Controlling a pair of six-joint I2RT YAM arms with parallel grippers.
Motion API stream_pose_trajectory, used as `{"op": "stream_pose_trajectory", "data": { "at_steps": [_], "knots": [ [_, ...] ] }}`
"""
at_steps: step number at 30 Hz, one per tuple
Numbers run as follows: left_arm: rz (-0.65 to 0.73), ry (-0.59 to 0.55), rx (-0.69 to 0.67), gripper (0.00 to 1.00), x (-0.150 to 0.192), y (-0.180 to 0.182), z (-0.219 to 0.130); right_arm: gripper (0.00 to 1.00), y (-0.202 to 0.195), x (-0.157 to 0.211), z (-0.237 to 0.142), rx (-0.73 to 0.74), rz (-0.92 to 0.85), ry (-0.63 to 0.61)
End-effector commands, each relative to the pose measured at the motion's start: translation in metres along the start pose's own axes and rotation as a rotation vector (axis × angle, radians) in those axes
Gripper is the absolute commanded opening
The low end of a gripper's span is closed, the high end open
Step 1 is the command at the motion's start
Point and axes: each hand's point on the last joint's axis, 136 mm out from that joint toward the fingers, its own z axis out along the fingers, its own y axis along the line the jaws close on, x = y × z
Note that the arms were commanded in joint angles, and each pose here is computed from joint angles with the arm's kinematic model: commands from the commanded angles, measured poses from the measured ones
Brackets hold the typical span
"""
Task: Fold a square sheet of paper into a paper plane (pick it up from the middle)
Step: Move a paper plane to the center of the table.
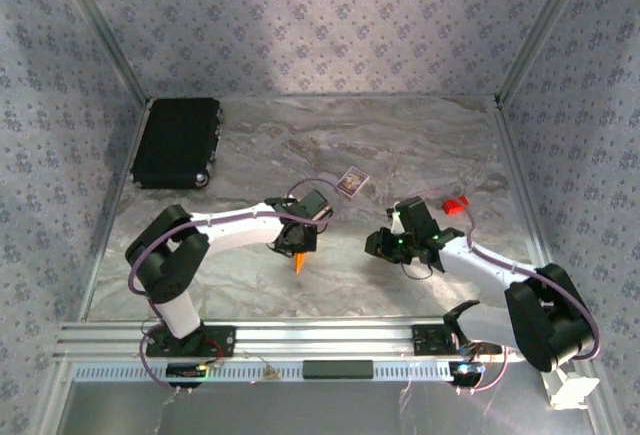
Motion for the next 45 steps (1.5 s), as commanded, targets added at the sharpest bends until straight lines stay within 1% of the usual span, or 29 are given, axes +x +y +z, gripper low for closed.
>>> {"op": "stream_pose_trajectory", "data": {
  "at_steps": [1,5,13,33,45],
  "knots": [
    [-0.007,0.032,-0.016,0.03,0.008,0.006,0.006,0.27,-0.003,0.000,0.001,0.026,0.015,0.004],
    [-0.004,0.026,-0.016,0.07,0.006,0.006,0.005,0.28,-0.005,0.002,0.003,0.033,0.019,0.012],
    [0.007,0.029,-0.023,0.10,0.006,0.006,0.007,0.28,-0.005,0.002,0.003,0.036,0.016,0.016],
    [0.025,0.041,-0.014,0.14,0.008,0.004,0.011,0.29,-0.006,0.002,0.004,0.040,0.018,0.023],
    [0.028,0.060,-0.060,0.17,0.013,0.012,0.019,0.29,-0.005,0.002,0.004,0.038,0.015,0.022]
  ]
}}
